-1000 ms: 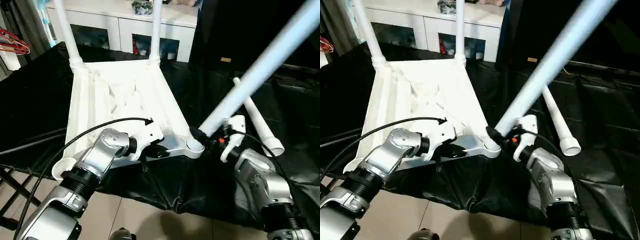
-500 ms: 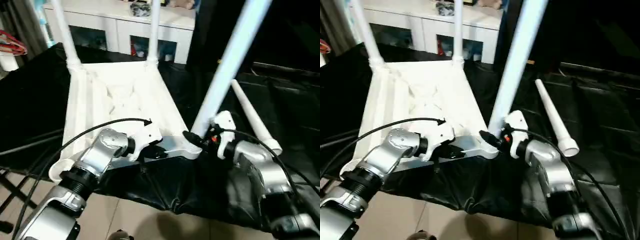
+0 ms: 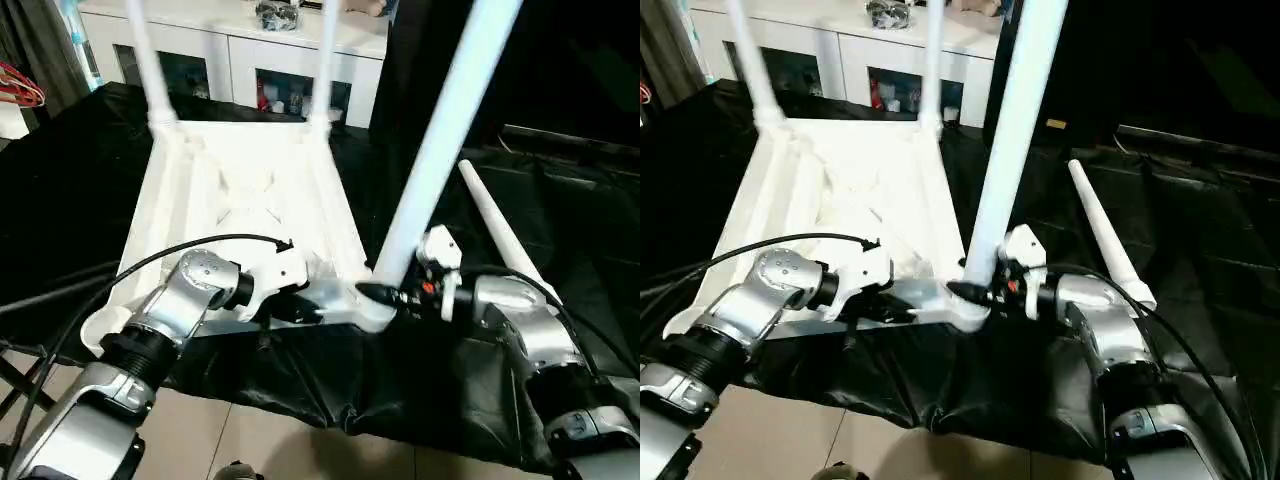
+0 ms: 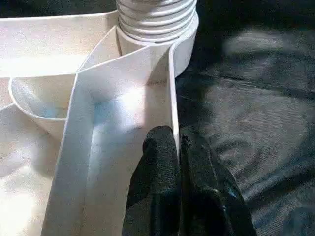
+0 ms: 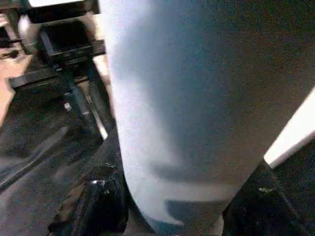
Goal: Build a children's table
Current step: Insert table leg to table base
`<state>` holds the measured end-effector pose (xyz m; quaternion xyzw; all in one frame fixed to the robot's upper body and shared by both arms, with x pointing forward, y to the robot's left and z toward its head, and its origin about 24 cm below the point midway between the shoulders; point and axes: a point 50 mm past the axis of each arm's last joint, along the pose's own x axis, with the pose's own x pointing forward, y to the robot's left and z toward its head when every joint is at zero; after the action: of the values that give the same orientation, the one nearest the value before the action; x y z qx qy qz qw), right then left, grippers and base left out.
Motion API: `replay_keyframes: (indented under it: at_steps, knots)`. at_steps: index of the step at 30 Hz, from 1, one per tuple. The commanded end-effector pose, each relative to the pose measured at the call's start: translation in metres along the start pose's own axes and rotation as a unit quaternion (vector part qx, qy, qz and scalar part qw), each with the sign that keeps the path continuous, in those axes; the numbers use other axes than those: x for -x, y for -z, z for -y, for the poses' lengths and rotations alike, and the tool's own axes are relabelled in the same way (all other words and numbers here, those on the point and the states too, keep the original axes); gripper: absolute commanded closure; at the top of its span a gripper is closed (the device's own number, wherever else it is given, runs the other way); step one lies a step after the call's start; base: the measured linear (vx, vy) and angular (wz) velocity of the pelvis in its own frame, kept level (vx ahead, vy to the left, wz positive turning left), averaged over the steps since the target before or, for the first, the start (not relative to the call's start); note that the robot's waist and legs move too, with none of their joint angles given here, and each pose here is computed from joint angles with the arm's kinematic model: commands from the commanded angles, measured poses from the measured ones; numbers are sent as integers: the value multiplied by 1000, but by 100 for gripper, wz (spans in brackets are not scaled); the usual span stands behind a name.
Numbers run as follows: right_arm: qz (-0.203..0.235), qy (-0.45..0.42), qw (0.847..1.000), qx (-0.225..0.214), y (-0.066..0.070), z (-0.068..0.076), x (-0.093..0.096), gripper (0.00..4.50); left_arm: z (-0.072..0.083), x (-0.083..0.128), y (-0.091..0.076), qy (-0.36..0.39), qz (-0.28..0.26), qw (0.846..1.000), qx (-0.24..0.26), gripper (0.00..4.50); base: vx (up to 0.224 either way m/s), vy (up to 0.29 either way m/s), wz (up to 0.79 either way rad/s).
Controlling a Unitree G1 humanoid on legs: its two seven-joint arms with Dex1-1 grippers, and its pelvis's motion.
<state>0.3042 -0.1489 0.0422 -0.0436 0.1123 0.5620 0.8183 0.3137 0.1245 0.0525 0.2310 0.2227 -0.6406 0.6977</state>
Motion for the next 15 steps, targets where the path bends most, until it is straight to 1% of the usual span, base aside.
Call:
replay_keyframes:
  at_steps: [1,4,9,11,12,13,15]
  knots:
    - [-80,-34,995,-58,41,-16,3,257,2,-5,-12,42,-2,998,-37,450,0,0,0]
    - [-75,-33,995,-61,42,-16,3,257,1,-3,-10,42,-5,999,-33,450,0,0,0]
    - [-63,33,995,-73,42,-4,-4,257,-6,-2,-9,-7,1,1000,-5,450,0,0,0]
    - [-52,77,993,-78,39,2,-7,257,-11,-2,-12,-45,12,999,10,450,-26,2,-3]
    - [-49,85,992,-80,39,4,-8,257,-12,-3,-12,-53,15,998,13,450,0,0,0]
    - [-26,148,983,-104,33,13,-15,257,-20,-5,-18,-111,22,993,33,450,0,0,0]
    - [-26,150,983,-105,33,13,-15,257,-20,-5,-18,-114,22,993,33,450,-60,26,-17]
